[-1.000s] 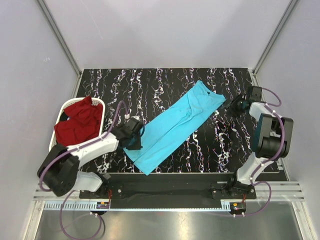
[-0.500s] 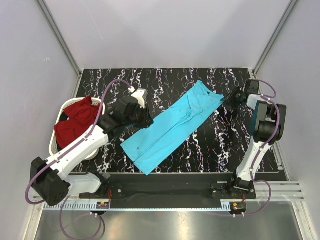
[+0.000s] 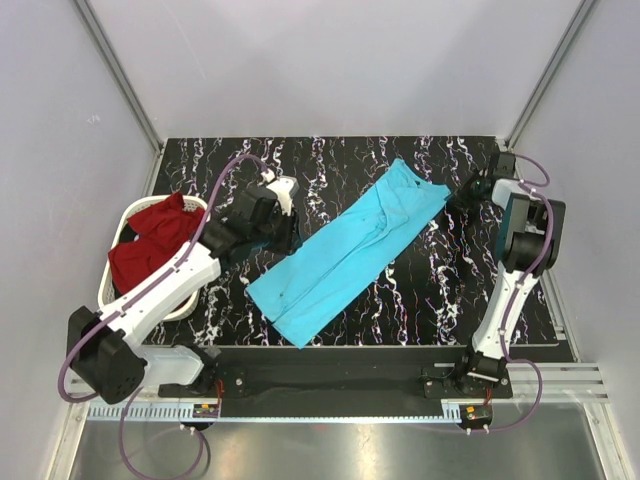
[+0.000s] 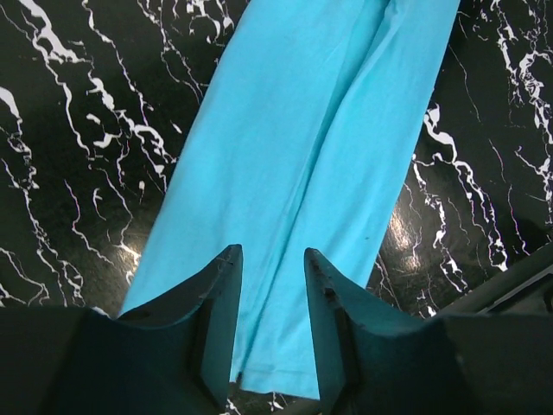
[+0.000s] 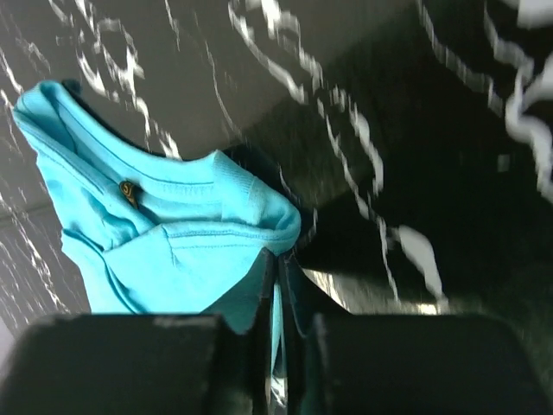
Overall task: Fold and stack the t-shirts
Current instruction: Fold the tshirt
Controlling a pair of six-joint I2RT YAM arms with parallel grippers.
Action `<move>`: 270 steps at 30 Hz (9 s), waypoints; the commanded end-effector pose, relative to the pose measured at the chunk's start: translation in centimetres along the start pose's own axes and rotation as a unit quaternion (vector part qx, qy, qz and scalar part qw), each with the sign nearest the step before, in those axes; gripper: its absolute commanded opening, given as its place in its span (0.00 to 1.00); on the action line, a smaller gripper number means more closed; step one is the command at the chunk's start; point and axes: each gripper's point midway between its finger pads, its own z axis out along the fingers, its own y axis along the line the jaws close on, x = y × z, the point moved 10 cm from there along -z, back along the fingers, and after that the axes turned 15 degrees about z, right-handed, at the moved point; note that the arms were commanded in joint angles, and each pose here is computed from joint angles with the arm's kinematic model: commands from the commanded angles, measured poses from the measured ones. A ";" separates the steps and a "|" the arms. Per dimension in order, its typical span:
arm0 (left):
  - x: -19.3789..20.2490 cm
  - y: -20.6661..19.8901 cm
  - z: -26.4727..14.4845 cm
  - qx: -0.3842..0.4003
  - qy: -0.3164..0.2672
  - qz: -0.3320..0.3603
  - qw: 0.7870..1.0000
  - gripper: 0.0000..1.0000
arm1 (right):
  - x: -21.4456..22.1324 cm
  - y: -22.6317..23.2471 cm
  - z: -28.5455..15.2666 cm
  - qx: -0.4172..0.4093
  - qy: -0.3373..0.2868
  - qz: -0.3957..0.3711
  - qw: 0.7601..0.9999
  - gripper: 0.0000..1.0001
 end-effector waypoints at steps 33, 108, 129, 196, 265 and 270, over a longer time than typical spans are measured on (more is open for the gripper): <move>9.8 4.3 10.1 0.007 0.276 -0.066 0.959 0.44 | -0.6 7.5 -9.8 -0.120 0.024 0.008 0.992 0.66; 13.2 -3.0 2.8 0.071 0.182 -0.195 0.961 0.34 | -4.2 10.5 9.8 -0.172 0.031 -0.041 0.984 0.31; 13.1 -3.1 6.7 0.139 0.164 -0.148 0.965 0.38 | 16.0 5.4 -12.7 0.062 0.069 -0.036 0.995 0.54; 8.1 -6.5 -5.6 0.239 -0.009 -0.080 0.968 0.44 | 32.6 -5.6 -23.4 0.173 0.174 -0.087 0.966 0.25; 14.2 -16.2 9.1 0.213 0.175 0.023 0.961 0.26 | 35.2 -10.3 -22.9 0.100 0.207 -0.018 0.973 0.38; 14.5 -16.0 9.0 0.206 0.178 0.028 0.962 0.24 | 35.1 -10.3 -23.3 0.100 0.204 -0.016 0.974 0.39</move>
